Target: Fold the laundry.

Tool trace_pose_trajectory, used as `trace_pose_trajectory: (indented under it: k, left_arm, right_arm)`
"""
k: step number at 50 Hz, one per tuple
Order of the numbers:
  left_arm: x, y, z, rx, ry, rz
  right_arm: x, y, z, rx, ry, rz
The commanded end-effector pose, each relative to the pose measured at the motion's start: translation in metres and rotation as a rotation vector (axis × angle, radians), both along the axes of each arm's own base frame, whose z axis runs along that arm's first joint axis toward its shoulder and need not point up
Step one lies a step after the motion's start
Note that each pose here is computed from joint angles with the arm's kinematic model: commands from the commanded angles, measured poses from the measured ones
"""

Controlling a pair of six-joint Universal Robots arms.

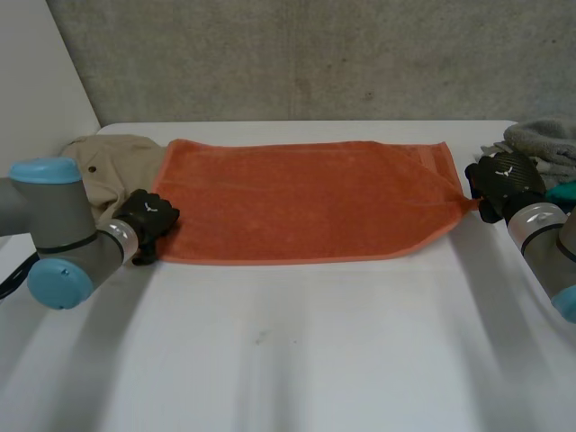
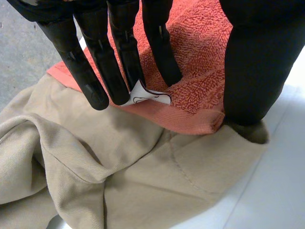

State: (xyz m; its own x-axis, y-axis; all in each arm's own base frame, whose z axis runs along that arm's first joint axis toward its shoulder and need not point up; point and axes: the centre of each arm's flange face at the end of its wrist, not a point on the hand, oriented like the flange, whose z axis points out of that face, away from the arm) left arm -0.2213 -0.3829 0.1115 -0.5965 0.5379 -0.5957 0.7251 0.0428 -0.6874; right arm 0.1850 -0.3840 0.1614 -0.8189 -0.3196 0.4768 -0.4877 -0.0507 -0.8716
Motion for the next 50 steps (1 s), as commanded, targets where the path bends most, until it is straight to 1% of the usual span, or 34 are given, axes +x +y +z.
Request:
trace_pose_trajectory:
  k: [1,4,9,12,16,19,23,24,27,28,31,32,35,37,39,43,47,50]
  left_arm:
    - [-0.001,-0.005,0.004,-0.027,-0.005,-0.005]
    - [-0.002,-0.003,0.013,-0.04,0.01,0.001]
    - [-0.006,0.005,0.037,-0.074,0.084,0.01]
    - [-0.006,0.009,0.044,-0.082,0.107,0.017]
    - [0.0,0.019,0.054,-0.062,0.121,0.035]
    - [0.011,0.034,0.066,-0.037,0.113,0.051]
    - [0.023,0.064,0.086,0.011,0.075,0.049]
    - [0.028,0.08,0.093,0.041,0.046,0.04]
    - [0.035,0.103,0.1,0.097,-0.01,0.023]
    - [0.038,0.12,0.102,0.138,-0.048,0.006]
    - [0.043,0.14,0.101,0.211,-0.11,-0.024]
    - [0.046,0.149,0.099,0.25,-0.145,-0.043]
    - [0.052,0.156,0.099,0.293,-0.181,-0.064]
    - [0.053,0.155,0.102,0.285,-0.191,-0.086]
    - [0.051,0.152,0.104,0.265,-0.185,-0.088]
    - [0.042,0.132,0.11,0.196,-0.123,-0.069]
    - [0.026,0.095,0.109,0.113,-0.029,-0.026]
    - [0.02,0.072,0.108,0.066,-0.004,0.012]
  right_arm:
    - [0.0,0.0,0.001,-0.002,0.0,-0.003]
    - [0.0,0.001,0.002,0.001,0.0,-0.003]
    - [-0.002,0.002,0.006,0.006,-0.001,-0.006]
    - [-0.002,0.004,0.007,0.013,0.0,-0.006]
    - [-0.003,0.01,0.01,0.05,0.017,-0.004]
    - [-0.011,0.02,0.022,0.097,0.059,-0.009]
    - [-0.027,0.037,0.044,0.152,0.157,0.004]
    - [-0.034,0.048,0.05,0.196,0.213,0.027]
    - [-0.044,0.069,0.052,0.313,0.302,0.072]
    - [-0.05,0.085,0.051,0.408,0.363,0.116]
    - [-0.059,0.104,0.048,0.522,0.453,0.184]
    - [-0.063,0.107,0.048,0.538,0.506,0.22]
    - [-0.066,0.103,0.047,0.515,0.528,0.226]
    - [-0.068,0.095,0.044,0.503,0.511,0.199]
    - [-0.069,0.089,0.041,0.498,0.498,0.183]
    - [-0.061,0.074,0.037,0.449,0.45,0.163]
    - [-0.048,0.052,0.033,0.366,0.378,0.136]
    - [-0.038,0.03,0.032,0.27,0.315,0.111]
